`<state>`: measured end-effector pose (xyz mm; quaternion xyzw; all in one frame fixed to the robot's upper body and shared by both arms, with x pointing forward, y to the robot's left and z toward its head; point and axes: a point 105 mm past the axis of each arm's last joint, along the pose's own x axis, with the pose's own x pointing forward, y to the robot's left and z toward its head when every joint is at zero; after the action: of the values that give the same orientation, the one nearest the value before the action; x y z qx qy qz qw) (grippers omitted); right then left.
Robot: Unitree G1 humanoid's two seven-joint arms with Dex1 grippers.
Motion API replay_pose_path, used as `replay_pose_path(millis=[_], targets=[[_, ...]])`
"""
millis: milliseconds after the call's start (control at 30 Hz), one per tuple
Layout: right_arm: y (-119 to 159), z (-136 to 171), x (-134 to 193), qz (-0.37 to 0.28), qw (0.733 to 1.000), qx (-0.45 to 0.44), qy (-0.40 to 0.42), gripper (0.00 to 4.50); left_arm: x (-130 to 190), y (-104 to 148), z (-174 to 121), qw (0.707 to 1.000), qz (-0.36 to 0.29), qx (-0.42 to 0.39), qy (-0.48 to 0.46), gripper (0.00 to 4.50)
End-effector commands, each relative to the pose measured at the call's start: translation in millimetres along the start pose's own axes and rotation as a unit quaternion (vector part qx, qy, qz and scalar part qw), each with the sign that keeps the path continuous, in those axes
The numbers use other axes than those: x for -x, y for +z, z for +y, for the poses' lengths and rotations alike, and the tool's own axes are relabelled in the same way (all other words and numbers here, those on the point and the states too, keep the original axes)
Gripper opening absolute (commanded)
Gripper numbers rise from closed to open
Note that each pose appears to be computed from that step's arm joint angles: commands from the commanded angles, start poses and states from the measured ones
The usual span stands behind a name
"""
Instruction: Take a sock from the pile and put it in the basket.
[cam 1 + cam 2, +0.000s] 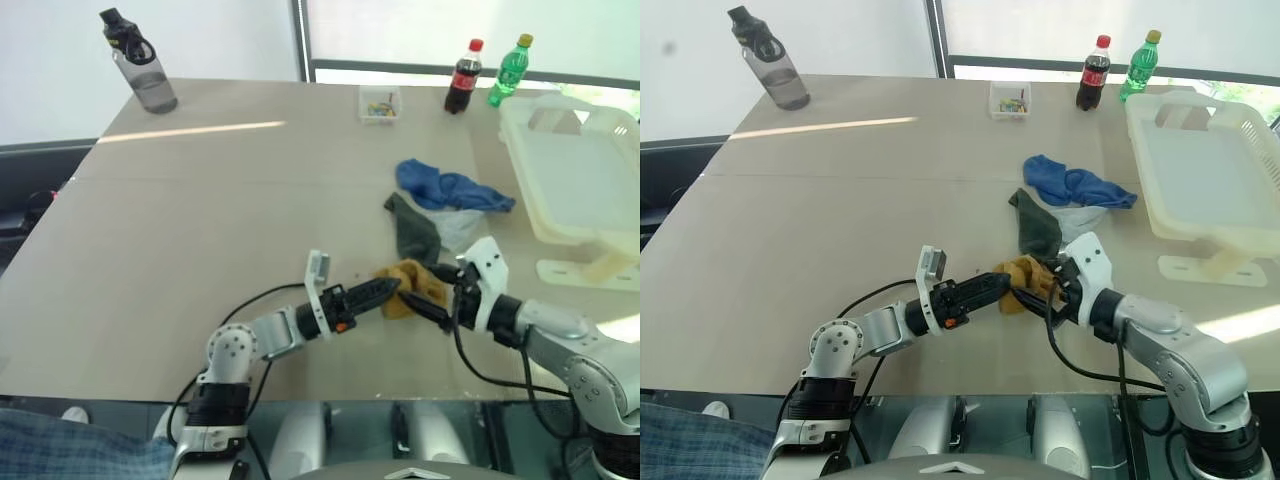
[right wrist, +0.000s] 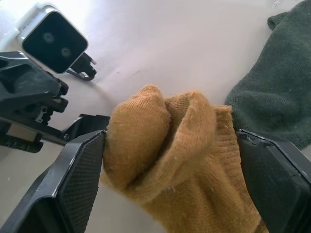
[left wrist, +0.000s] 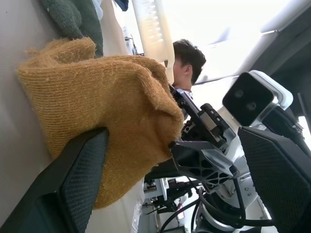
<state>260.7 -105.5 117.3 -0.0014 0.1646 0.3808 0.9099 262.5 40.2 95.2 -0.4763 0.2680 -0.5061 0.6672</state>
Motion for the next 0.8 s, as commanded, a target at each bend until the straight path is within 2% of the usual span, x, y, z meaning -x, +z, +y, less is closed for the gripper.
replay_pose_path(millis=[33,267,433,600,800], targets=[[-7.3,-11.1,-3.9,0.016,0.999,-0.013,-0.044,4.39,-1.2,0.4,-2.4,1.000,0.002,-0.005,-0.006,4.50],[-19.1,-22.7,-9.6,0.035,0.994,-0.061,-0.083,4.39,-0.7,-0.3,-6.9,0.999,0.008,-0.034,-0.006,4.50],[-25.4,-20.7,-14.5,0.040,0.992,-0.087,-0.080,4.39,2.7,-2.2,-20.0,0.987,0.037,-0.158,-0.006,4.50],[-35.6,-14.7,-16.0,0.071,0.994,-0.059,-0.065,4.39,11.3,-8.2,-31.1,0.943,0.101,-0.316,-0.003,4.50],[-50.1,-17.1,-17.9,0.112,0.992,-0.001,-0.063,4.39,25.5,6.4,-33.2,0.877,0.134,-0.461,0.020,4.50]])
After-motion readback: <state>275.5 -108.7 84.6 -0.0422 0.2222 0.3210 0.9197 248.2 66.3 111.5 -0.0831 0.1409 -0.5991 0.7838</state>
